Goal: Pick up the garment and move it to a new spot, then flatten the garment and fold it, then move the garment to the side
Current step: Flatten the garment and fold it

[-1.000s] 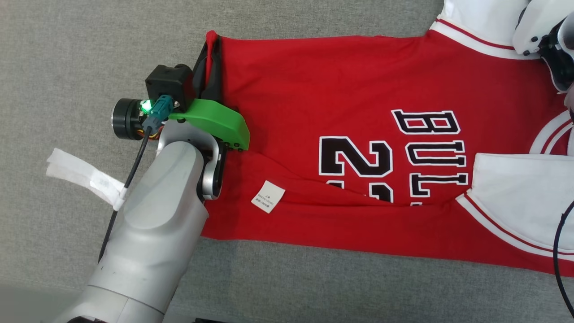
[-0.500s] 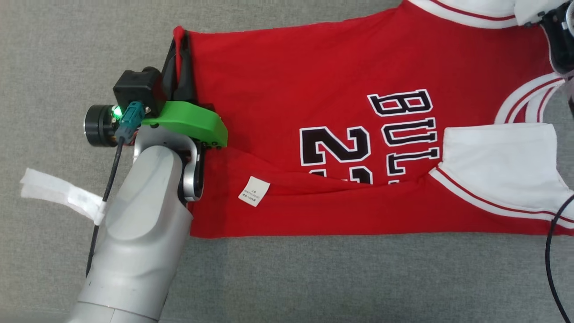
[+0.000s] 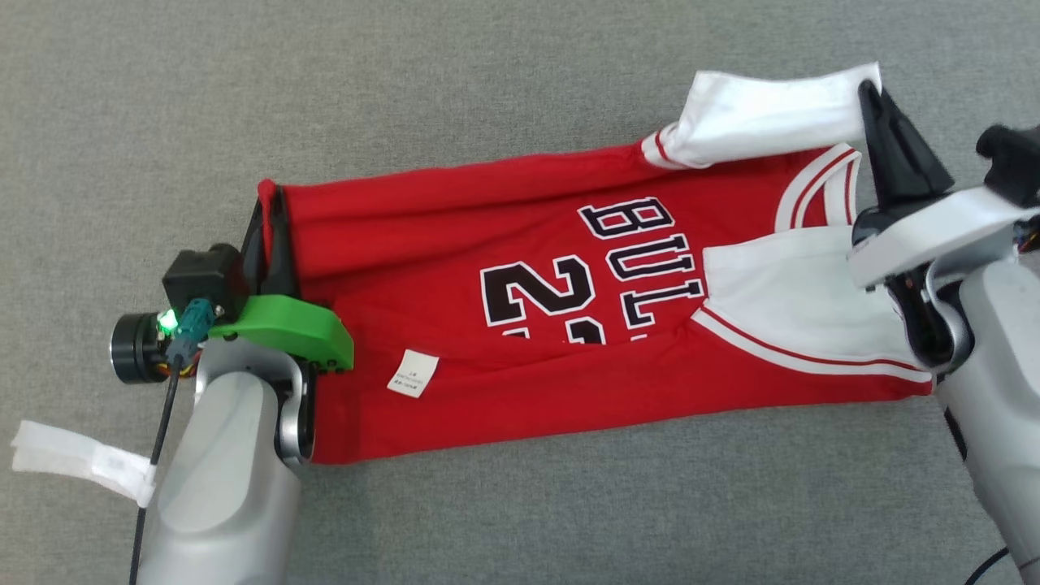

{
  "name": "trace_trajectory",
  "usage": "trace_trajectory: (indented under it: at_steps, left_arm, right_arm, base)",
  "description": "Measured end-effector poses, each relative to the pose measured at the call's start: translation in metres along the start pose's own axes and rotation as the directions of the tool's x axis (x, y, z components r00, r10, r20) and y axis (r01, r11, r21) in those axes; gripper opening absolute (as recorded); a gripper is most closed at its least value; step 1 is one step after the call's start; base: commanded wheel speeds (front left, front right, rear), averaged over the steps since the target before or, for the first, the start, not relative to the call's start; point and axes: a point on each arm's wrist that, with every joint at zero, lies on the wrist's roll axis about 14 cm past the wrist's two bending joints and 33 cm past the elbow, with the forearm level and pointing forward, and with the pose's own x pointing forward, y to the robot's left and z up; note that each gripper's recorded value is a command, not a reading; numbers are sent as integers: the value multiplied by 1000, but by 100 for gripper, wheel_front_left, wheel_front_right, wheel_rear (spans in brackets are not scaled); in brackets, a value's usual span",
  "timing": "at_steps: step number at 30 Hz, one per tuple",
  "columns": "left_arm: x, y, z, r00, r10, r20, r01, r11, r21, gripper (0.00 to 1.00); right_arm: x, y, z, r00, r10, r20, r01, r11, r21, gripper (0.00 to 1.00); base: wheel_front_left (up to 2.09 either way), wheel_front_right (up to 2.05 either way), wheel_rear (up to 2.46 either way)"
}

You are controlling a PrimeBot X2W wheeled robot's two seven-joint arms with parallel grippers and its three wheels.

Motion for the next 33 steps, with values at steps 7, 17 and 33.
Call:
trace_trajectory:
  at_steps: [7, 17, 33]
  left_arm:
    - [-29, -11, -24, 998, -28, -63, 27, 1000, -15, 0]
    - [-73, -8, -41, 994, 6, -107, -12, 998, -55, 100]
    - [-117, -14, -32, 995, 65, -71, -71, 993, -95, 100]
  right_arm:
    - [-53, -6, -24, 995, -65, -74, 69, 997, 43, 0]
    - [-98, -18, -42, 978, -164, -130, 175, 982, 75, 100]
    - [-101, -14, -48, 972, -177, -155, 183, 983, 26, 100]
  base:
    - [0, 0, 0]
    - [0, 0, 0]
    - [0, 0, 0]
